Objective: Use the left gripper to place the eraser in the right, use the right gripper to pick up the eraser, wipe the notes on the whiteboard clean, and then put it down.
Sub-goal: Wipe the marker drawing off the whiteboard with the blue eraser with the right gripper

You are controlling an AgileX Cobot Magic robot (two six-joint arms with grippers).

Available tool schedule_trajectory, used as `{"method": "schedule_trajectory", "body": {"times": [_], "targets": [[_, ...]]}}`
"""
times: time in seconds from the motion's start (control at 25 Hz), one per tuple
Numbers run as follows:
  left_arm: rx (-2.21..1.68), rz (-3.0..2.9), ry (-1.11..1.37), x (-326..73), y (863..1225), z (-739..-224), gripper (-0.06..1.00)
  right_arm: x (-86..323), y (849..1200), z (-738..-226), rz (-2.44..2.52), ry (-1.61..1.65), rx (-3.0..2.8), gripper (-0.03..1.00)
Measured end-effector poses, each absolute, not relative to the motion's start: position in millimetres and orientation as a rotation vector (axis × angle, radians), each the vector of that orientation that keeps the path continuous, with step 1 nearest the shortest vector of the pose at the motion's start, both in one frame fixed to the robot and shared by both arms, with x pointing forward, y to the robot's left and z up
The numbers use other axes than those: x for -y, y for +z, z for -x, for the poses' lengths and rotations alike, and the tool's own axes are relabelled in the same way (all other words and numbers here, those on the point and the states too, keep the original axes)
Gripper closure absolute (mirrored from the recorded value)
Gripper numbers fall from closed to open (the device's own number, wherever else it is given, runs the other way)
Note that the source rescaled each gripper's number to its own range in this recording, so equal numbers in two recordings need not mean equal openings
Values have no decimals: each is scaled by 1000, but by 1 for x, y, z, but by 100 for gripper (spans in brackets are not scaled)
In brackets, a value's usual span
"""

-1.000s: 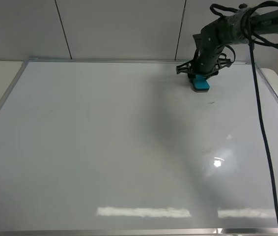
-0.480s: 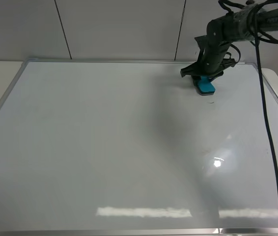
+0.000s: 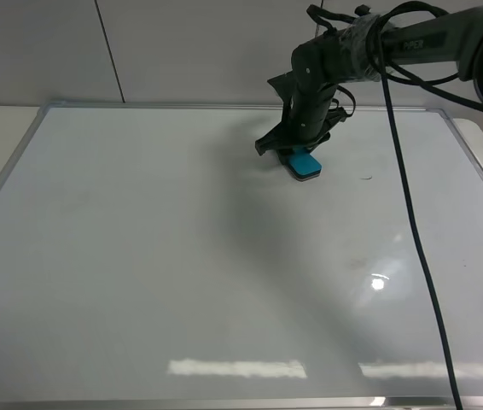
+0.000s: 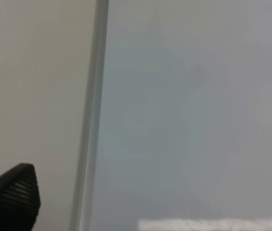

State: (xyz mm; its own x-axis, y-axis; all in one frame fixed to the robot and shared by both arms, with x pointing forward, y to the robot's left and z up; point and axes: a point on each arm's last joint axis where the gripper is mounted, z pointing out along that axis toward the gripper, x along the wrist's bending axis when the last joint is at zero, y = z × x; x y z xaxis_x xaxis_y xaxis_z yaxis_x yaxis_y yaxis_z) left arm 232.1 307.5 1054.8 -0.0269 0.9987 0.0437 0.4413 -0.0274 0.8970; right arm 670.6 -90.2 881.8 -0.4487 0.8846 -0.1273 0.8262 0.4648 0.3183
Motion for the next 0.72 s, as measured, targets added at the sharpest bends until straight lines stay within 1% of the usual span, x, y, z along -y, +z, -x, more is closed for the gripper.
{"method": "schedule_trajectory", "body": {"times": [0.36, 0.72], "targets": [[-1550, -1550, 1012, -308, 1055, -232, -6, 96, 884, -639, -1466, 432, -2434, 96], [-1550, -1550, 1012, -308, 1055, -232, -6, 120, 867, -616, -1528, 591, -2334, 96]]}}
